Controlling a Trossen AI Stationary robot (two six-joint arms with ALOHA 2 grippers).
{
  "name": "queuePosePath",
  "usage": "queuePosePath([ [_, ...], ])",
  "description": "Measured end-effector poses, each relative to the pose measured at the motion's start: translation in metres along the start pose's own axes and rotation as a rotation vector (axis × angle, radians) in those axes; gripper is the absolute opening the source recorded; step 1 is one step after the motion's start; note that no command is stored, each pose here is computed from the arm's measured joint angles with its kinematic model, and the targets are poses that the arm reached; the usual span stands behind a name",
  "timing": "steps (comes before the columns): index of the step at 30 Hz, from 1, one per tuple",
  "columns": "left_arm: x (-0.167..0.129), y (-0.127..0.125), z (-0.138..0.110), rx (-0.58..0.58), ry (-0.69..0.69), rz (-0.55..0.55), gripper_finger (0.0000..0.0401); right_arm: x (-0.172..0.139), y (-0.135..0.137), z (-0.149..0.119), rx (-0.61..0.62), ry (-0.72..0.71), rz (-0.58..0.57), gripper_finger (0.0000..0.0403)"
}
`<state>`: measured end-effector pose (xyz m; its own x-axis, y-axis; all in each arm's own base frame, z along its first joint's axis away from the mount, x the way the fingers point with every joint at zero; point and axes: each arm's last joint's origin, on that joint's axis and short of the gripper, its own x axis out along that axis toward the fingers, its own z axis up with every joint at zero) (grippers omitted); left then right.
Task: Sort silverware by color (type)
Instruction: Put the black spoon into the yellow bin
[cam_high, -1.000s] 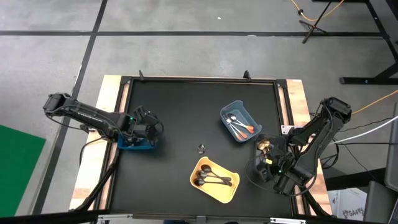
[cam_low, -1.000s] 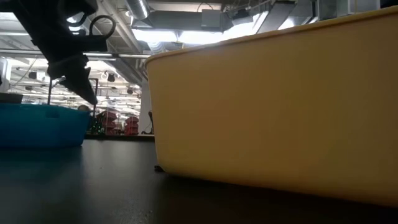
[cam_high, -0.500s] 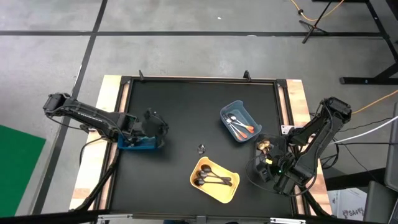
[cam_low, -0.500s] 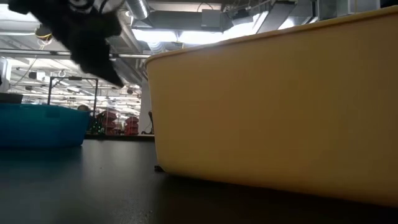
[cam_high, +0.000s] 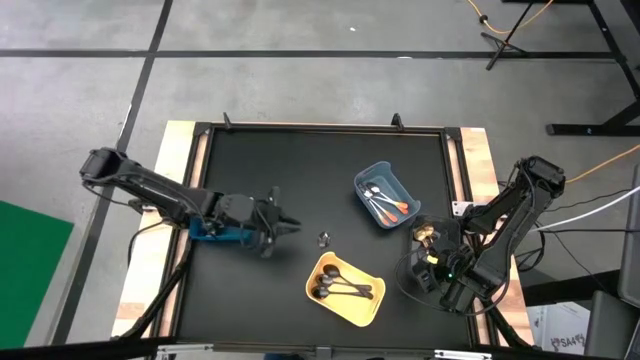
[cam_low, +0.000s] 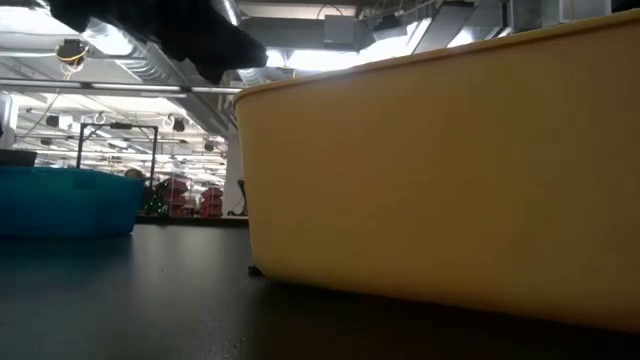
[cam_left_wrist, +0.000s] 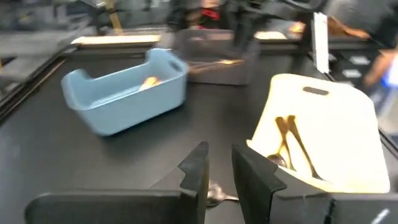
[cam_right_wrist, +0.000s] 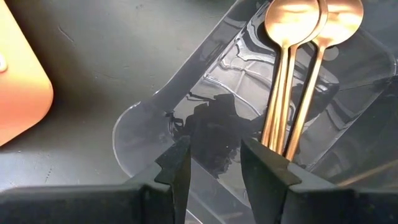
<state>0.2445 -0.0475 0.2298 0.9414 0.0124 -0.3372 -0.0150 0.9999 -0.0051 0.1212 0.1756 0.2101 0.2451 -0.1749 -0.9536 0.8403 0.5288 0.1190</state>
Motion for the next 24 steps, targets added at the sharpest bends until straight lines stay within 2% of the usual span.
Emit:
queuePosePath([
  [8,0.024,-0.008,-0.021,0.274,0.084,-0.156,0.0063,0.0,0.0,0.0,0.0,0.001,0.002,0.0127],
  [14,0.041,-0.008,-0.042,0.453,0.169,-0.181,0.0063,0.0,0.0,0.0,0.001,0.001,0.003,0.0127],
  [18,0.052,-0.004,-0.055,0.502,0.222,-0.179,0.0063,0.0,0.001,0.0,0.017,0.005,0.009,0.0127],
  [24,0.063,-0.002,-0.071,0.507,0.282,-0.18,0.0063,-0.01,0.011,-0.002,0.059,0.035,0.076,0.0127],
])
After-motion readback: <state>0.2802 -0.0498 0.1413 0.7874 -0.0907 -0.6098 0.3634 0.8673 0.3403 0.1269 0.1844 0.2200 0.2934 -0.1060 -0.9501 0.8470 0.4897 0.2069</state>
